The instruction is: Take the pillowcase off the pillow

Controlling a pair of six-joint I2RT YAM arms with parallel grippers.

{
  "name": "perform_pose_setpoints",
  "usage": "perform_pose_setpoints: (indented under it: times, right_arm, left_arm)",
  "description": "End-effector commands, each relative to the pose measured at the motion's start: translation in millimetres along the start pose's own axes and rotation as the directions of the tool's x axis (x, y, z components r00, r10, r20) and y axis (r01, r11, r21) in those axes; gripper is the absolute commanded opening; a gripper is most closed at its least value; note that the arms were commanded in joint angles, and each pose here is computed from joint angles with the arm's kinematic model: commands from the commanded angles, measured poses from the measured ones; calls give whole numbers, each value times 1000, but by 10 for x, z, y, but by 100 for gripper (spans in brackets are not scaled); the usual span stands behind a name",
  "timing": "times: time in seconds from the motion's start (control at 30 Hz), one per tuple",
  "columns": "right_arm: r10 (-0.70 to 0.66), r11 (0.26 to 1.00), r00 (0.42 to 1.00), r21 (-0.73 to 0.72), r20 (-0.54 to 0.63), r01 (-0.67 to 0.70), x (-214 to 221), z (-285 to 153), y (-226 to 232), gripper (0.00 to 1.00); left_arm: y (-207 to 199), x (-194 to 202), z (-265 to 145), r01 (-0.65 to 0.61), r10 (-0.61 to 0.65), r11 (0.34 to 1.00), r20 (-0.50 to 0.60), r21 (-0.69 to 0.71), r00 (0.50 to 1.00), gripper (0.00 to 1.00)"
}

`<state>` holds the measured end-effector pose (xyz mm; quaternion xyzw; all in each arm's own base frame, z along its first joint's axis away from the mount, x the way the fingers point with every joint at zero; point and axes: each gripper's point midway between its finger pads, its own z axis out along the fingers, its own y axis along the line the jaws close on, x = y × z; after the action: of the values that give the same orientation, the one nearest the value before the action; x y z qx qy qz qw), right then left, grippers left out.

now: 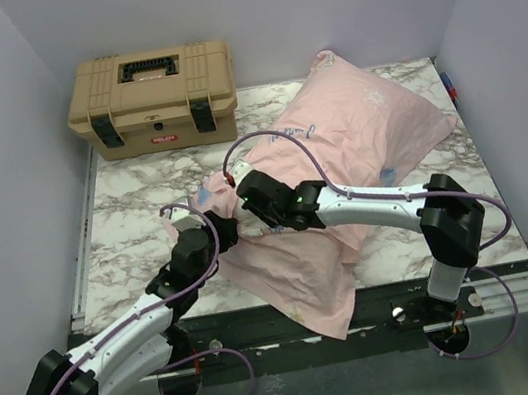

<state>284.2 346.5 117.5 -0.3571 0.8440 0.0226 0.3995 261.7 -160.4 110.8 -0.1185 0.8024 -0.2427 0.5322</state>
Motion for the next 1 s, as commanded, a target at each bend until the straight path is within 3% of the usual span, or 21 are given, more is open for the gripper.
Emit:
perform_pose_setpoints:
  times: [0.0,0.23,0.33,0.43,0.5,0.97]
  right_arm:
    - [-6,1000,997,-13,-83,4,238,-21,-32,1]
    - [-3,1000,997,-18,-81,1,276,-59,-40,1]
    - [-1,999,998,-33,-66,-2,286,-125,-47,0]
    - [9,999,1000,-50,-27,-10,273,-230,-68,1]
    - [17,998,1000,-67,8,-17,256,-315,-86,1]
    - [149,945,951,-322,270,-56,30,-1053,-206,1]
  left_arm:
    - [-228,-184,39,-9,6,998,35,66,999,56]
    - [-80,-248,192,-22,26,999,81,-46,996,54]
    - [30,-279,245,-32,44,993,104,-115,994,44]
    - [133,-305,268,-47,69,984,121,-171,990,26]
    - [209,-316,261,-48,76,978,131,-204,988,21]
    - [527,-297,265,-17,52,962,123,-272,991,18]
